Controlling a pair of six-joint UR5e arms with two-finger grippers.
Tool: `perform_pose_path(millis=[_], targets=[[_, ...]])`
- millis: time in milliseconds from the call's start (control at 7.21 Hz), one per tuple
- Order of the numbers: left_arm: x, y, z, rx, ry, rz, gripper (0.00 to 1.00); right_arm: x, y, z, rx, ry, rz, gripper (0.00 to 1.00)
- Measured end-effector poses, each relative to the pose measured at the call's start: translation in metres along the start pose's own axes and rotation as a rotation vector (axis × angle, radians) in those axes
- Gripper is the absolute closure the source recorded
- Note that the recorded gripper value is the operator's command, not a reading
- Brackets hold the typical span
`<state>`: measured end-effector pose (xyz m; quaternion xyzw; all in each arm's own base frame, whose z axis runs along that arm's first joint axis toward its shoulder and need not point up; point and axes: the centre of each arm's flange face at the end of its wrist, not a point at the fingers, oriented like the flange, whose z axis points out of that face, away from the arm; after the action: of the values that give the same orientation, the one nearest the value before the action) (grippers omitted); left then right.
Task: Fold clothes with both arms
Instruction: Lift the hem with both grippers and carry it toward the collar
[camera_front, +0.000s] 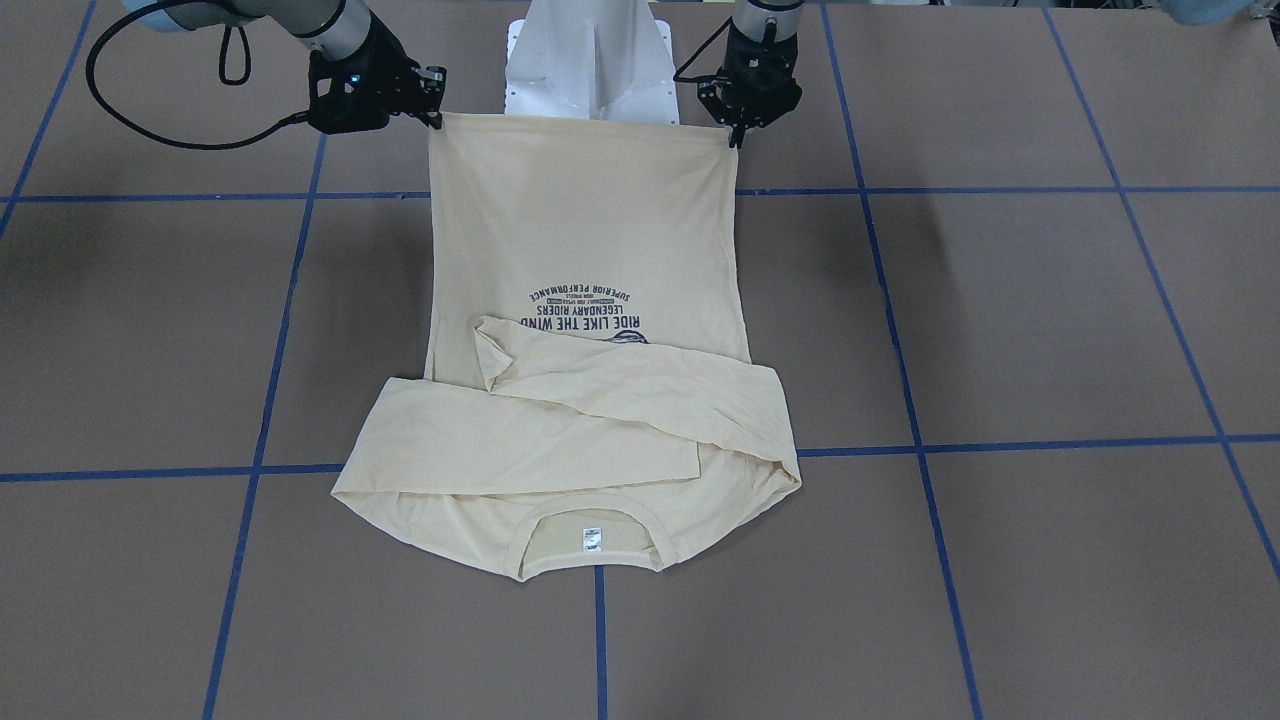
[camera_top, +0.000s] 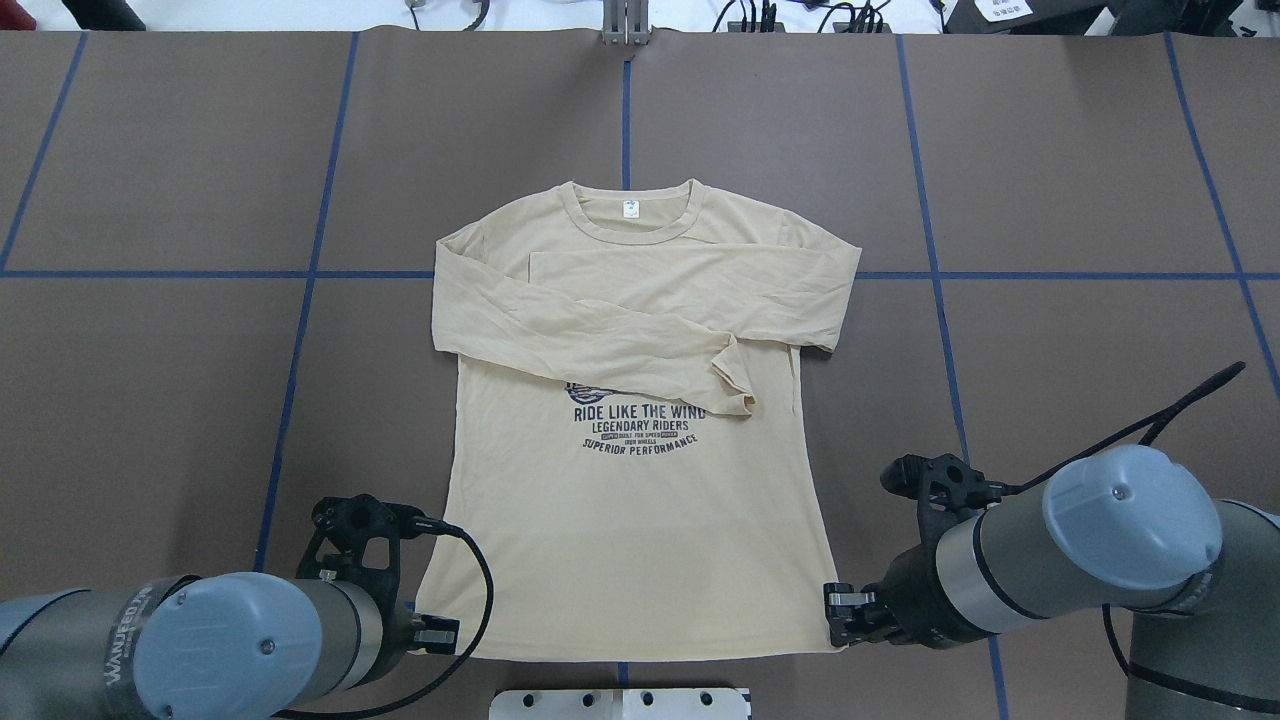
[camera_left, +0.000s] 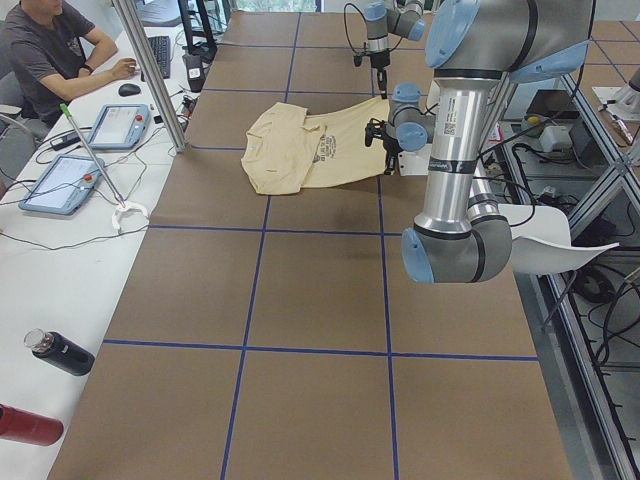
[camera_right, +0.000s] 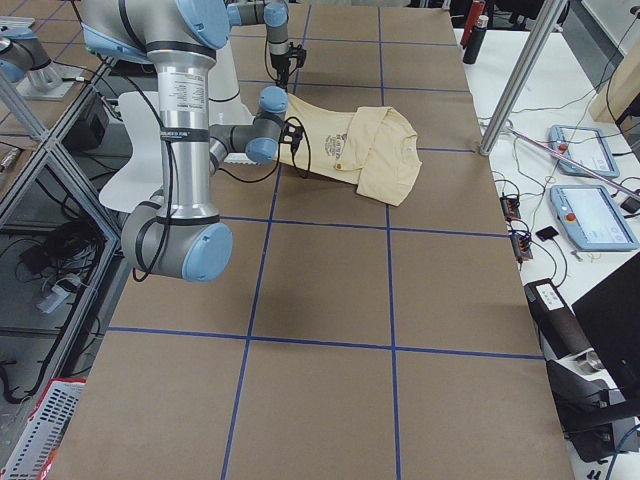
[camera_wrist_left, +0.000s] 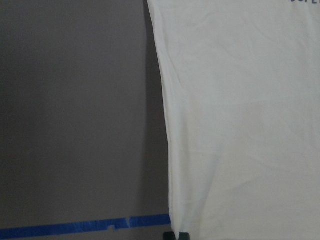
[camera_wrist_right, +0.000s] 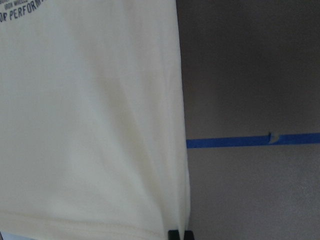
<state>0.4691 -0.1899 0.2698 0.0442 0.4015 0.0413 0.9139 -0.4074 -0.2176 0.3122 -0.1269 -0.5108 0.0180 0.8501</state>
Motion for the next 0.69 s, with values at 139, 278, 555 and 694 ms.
perform_pose_path(millis=[139,278,555,694], targets=[[0.002,-0.003,-0.002,0.0,0.004,-0.003,1.0,0.0,-0.007,-0.003,0.013,-0.004,0.006,1.0],[0.006,-0.016,-0.01,0.019,0.02,-0.019,1.0,0.001,-0.023,-0.013,0.05,-0.013,0.017,1.0],[0.01,-0.073,-0.044,0.111,0.067,-0.062,1.0,-0.006,-0.067,-0.037,0.138,-0.048,0.039,1.0],[0.005,-0.104,-0.064,0.149,0.088,-0.057,1.0,-0.011,-0.09,-0.044,0.176,-0.06,0.053,1.0]])
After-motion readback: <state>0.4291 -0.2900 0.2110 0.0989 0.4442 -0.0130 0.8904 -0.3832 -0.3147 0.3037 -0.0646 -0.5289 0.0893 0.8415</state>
